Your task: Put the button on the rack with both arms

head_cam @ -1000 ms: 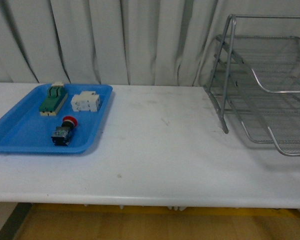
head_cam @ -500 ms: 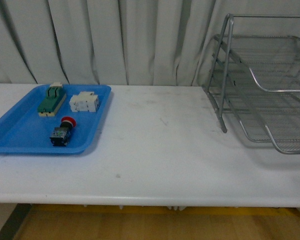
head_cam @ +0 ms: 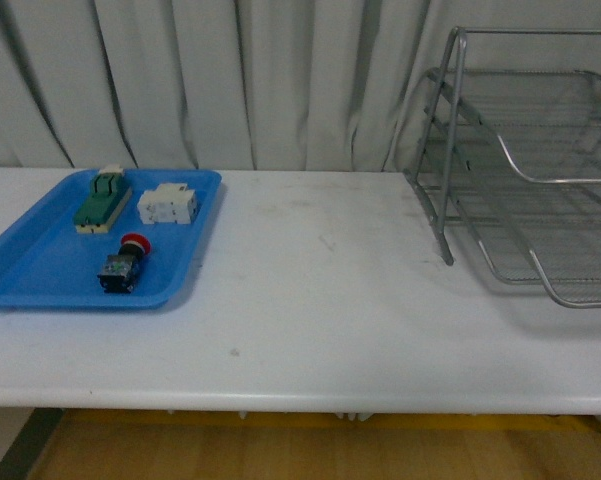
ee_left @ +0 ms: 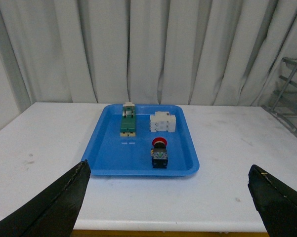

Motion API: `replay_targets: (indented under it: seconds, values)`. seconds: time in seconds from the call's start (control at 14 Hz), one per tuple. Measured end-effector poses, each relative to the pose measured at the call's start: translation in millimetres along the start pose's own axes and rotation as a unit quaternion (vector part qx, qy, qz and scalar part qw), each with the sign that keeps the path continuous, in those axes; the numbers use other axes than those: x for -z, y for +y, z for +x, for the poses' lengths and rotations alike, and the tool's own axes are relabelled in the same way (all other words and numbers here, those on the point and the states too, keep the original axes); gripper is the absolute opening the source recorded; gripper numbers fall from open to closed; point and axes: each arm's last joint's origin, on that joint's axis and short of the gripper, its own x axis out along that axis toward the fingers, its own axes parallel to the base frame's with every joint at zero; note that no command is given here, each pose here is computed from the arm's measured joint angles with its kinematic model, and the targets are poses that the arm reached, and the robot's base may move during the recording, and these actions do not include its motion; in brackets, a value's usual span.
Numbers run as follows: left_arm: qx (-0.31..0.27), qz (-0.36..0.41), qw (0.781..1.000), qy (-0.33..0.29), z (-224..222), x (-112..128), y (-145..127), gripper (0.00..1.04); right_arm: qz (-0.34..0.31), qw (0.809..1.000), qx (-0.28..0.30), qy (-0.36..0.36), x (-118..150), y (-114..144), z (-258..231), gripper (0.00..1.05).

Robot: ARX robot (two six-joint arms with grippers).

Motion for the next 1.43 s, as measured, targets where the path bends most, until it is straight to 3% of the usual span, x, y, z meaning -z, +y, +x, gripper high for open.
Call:
replay_targets:
  seconds: [0.07,0.14,0.29,0.36,0.93,1.43]
  values:
    - [0.0,0.0,1.0,0.0,0.0,0.0,0.0,0.98,-0.187,0.981,-0.01,-0.046,1.5,24.9,-18.1,0.6]
    - [0.0,0.0,1.0,0.0,0.0,0.0,0.0,0.98,-0.283,0.958,-0.004,-0.043,12.8,31.7,-28.6,0.47]
    - [0.0,0.0,1.0,0.0,0.0,0.0,0.0,0.98,-0.381,0.923,0.006,-0.045,28.5,43.5,-44.5,0.14]
    - [0.0,0.0,1.0,0.0,0.0,0.0,0.0,0.98,-0.397,0.917,0.001,-0.047,34.6,51.0,-51.8,0.02]
    - [0.0,0.0,1.0,0.0,0.0,0.0,0.0,0.98,-0.407,0.912,-0.008,-0.052,54.7,72.2,-76.6,0.02]
    - [0.0,0.0,1.0,0.0,0.0,0.0,0.0,0.98,-0.407,0.912,-0.002,-0.058,54.4,72.5,-89.9,0.02]
